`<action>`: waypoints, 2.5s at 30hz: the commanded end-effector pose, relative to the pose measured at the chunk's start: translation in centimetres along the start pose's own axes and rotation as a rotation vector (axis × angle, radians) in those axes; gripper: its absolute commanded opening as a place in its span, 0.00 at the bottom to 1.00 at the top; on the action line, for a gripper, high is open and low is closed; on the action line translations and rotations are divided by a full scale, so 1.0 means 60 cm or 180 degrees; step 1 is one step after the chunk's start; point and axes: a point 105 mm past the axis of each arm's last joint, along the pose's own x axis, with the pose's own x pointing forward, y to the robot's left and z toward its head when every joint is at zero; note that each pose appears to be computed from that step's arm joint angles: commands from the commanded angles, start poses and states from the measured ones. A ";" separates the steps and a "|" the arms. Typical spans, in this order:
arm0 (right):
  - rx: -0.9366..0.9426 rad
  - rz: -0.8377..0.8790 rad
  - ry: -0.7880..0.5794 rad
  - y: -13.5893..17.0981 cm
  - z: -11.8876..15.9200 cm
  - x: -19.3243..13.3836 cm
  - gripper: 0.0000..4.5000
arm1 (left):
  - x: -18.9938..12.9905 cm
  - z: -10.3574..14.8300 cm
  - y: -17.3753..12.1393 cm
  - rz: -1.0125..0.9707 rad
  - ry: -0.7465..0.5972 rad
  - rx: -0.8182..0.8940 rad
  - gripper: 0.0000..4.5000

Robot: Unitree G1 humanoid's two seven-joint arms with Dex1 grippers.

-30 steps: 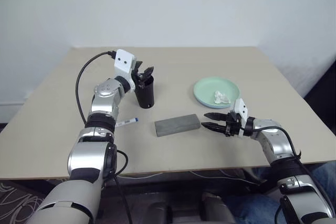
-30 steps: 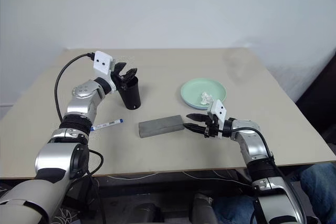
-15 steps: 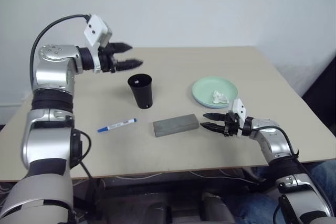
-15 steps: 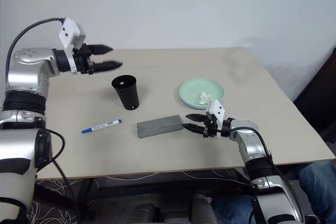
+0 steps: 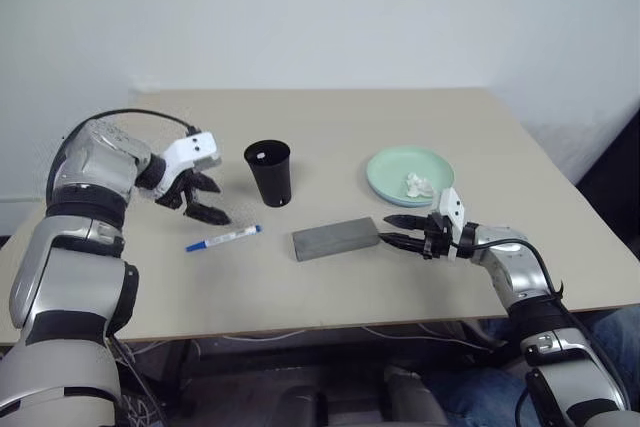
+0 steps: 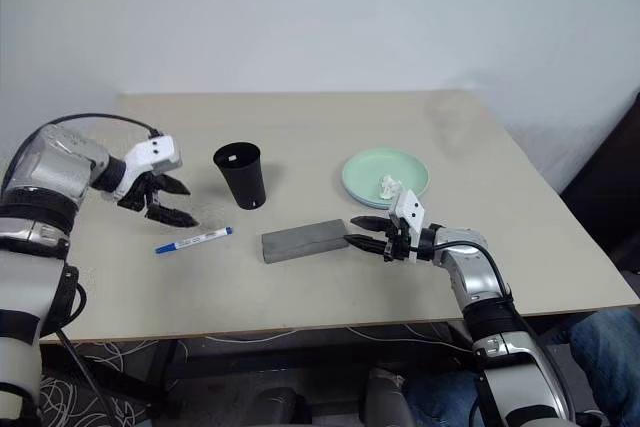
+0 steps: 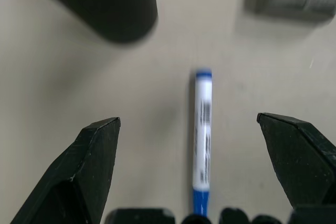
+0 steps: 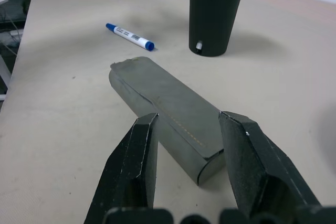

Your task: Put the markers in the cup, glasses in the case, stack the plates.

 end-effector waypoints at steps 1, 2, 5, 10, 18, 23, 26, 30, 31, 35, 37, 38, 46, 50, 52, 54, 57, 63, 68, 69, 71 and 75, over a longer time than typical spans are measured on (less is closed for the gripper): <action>-0.0192 -0.0033 -0.0104 -0.011 0.028 0.002 0.44 | 0.000 0.002 0.010 0.0105 0.0208 0.0118 0.99; -0.0192 -0.0037 -0.0101 -0.011 0.027 0.002 0.44 | 0.006 -0.002 0.008 0.0083 0.0288 0.0142 0.99; -0.0197 -0.0051 -0.0097 -0.010 0.026 0.002 0.44 | 0.022 -0.016 0.005 0.0029 0.0538 0.0221 0.99; -0.0197 -0.0074 -0.0088 -0.008 0.024 -0.002 0.44 | 0.042 -0.018 0.003 0.0026 0.0653 0.0246 0.99; -0.0107 0.0002 -0.0251 0.000 0.043 -0.008 0.44 | 0.064 -0.019 -0.003 -0.0021 0.0781 0.0389 0.99; -0.0080 -0.0010 -0.0328 -0.002 0.055 -0.013 0.44 | 0.070 -0.029 -0.006 -0.0045 0.0872 0.0419 0.99; -0.0085 -0.0026 -0.0342 -0.004 0.058 -0.014 0.44 | 0.071 -0.033 -0.007 -0.0075 0.0893 0.0423 0.85; -0.0090 -0.0029 -0.0356 -0.005 0.062 -0.013 0.44 | 0.069 -0.036 -0.007 -0.0077 0.0905 0.0420 0.56; -0.0091 -0.0030 -0.0357 -0.006 0.062 -0.012 0.44 | 0.068 -0.037 -0.007 -0.0073 0.0904 0.0416 0.46; -0.0098 -0.0027 -0.0359 -0.007 0.063 -0.010 0.44 | 0.065 -0.036 -0.005 -0.0058 0.0881 0.0407 0.15; -0.0101 -0.0024 -0.0361 -0.007 0.063 -0.009 0.44 | 0.064 -0.034 -0.005 -0.0051 0.0844 0.0408 0.01; -0.0102 -0.0023 -0.0362 -0.007 0.064 -0.009 0.44 | 0.063 -0.033 -0.005 -0.0049 0.0824 0.0408 0.01; -0.0146 -0.0034 -0.0406 -0.008 0.075 -0.012 0.44 | 0.044 0.076 -0.022 -0.0325 -0.0319 0.0599 0.01; -0.0152 -0.0050 -0.0422 -0.009 0.078 -0.015 0.44 | 0.005 0.166 -0.045 -0.0476 -0.1385 0.0701 0.01; -0.0157 -0.0051 -0.0429 -0.009 0.079 -0.012 0.44 | -0.021 0.209 -0.053 -0.0396 -0.1928 0.0698 0.01; -0.0167 -0.0041 -0.0436 -0.009 0.081 -0.010 0.44 | -0.041 0.237 -0.057 -0.0253 -0.2364 0.0690 0.01; -0.0213 -0.0037 -0.0463 -0.011 0.087 -0.007 0.44 | -0.062 0.265 -0.048 0.0127 -0.2910 0.0563 0.01; -0.0296 -0.0048 -0.0549 -0.015 0.106 -0.002 0.44 | -0.076 0.270 0.021 0.1258 -0.3489 -0.0157 0.01; -0.0329 -0.0047 -0.0546 -0.015 0.107 -0.002 0.44 | -0.036 0.224 0.047 0.2010 -0.3376 -0.0257 0.01; -0.0330 -0.0048 -0.0543 -0.015 0.107 -0.002 0.44 | -0.033 0.221 0.048 0.2054 -0.3410 -0.0293 0.01; -0.0331 -0.0046 -0.0539 -0.013 0.106 -0.003 0.44 | -0.022 0.213 0.049 0.2123 -0.3425 -0.0364 0.01; -0.0331 -0.0049 -0.0542 -0.013 0.105 -0.003 0.44 | -0.004 0.203 0.051 0.2187 -0.3408 -0.0459 0.01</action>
